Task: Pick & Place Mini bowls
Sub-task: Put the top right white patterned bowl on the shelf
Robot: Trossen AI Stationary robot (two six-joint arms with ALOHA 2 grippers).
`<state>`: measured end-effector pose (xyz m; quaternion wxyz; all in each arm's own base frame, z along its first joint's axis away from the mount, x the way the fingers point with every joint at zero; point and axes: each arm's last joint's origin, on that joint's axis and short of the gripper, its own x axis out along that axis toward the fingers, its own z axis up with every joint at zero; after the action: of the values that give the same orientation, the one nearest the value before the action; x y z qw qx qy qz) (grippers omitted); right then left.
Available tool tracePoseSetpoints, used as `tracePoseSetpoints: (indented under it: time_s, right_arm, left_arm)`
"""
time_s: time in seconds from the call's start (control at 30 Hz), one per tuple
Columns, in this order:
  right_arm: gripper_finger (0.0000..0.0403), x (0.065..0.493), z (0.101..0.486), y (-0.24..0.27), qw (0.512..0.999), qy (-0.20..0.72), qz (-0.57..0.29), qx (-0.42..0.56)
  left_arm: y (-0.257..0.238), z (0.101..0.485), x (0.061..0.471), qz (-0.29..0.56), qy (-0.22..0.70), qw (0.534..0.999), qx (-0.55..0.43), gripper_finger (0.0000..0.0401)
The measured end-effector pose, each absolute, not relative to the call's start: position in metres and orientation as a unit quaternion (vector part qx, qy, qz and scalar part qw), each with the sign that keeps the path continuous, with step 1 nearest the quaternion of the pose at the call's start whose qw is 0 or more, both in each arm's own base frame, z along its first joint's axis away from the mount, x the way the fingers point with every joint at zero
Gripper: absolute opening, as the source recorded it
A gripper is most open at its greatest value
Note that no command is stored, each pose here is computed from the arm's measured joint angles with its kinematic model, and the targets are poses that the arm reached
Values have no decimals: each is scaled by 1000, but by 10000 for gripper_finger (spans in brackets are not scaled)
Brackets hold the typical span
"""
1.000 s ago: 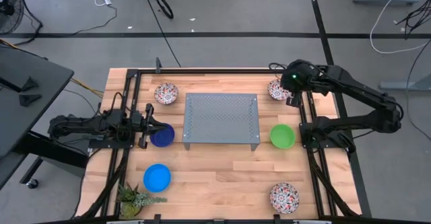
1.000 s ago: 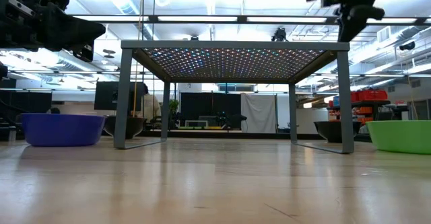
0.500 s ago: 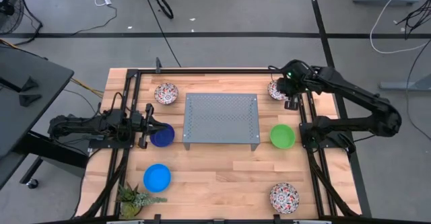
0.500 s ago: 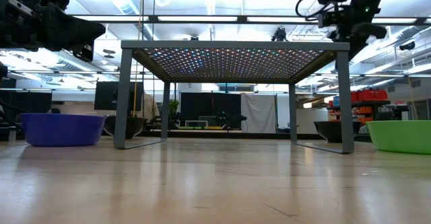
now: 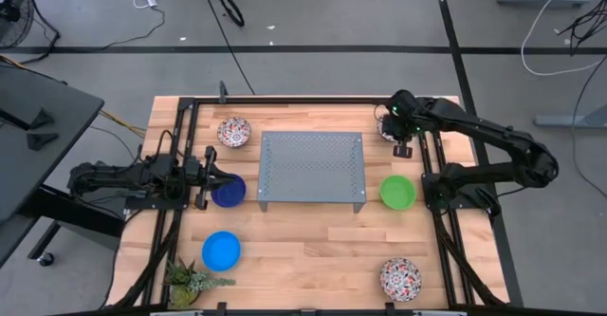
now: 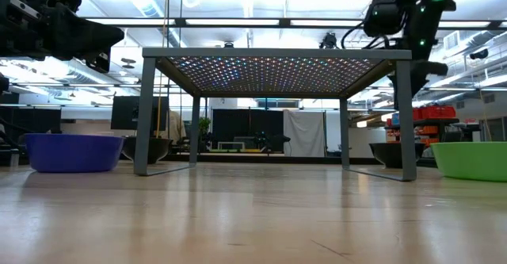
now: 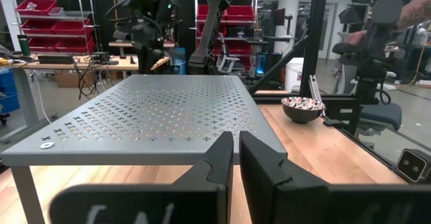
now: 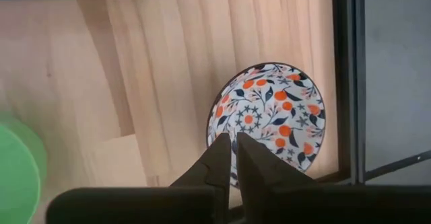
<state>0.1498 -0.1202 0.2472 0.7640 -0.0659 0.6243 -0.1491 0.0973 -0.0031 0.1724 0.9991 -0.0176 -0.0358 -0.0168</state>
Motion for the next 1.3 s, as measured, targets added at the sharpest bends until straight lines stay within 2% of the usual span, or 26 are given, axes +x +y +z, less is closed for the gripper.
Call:
tracePoseSetpoints:
  time_s: [0.23, 0.6, 0.8, 1.0, 1.3]
  right_arm:
    - [45, 148, 225, -125, 759, 629, -158, -56]
    - [134, 143, 203, -124, 757, 633, -148, -67]
    - [169, 144, 197, -123, 764, 630, -125, -63]
    - [185, 150, 191, -128, 764, 630, -125, -61]
    - [187, 159, 179, -138, 759, 633, -143, -51]
  left_arm:
    - [-3, 172, 97, -17, -36, 999, -18, 32]
    - [-3, 172, 97, -17, -36, 999, -18, 32]
    - [-3, 172, 97, -17, -35, 999, -18, 32]
    - [-3, 172, 97, -17, -35, 999, -18, 32]
    - [-3, 172, 97, -17, -35, 999, -18, 32]
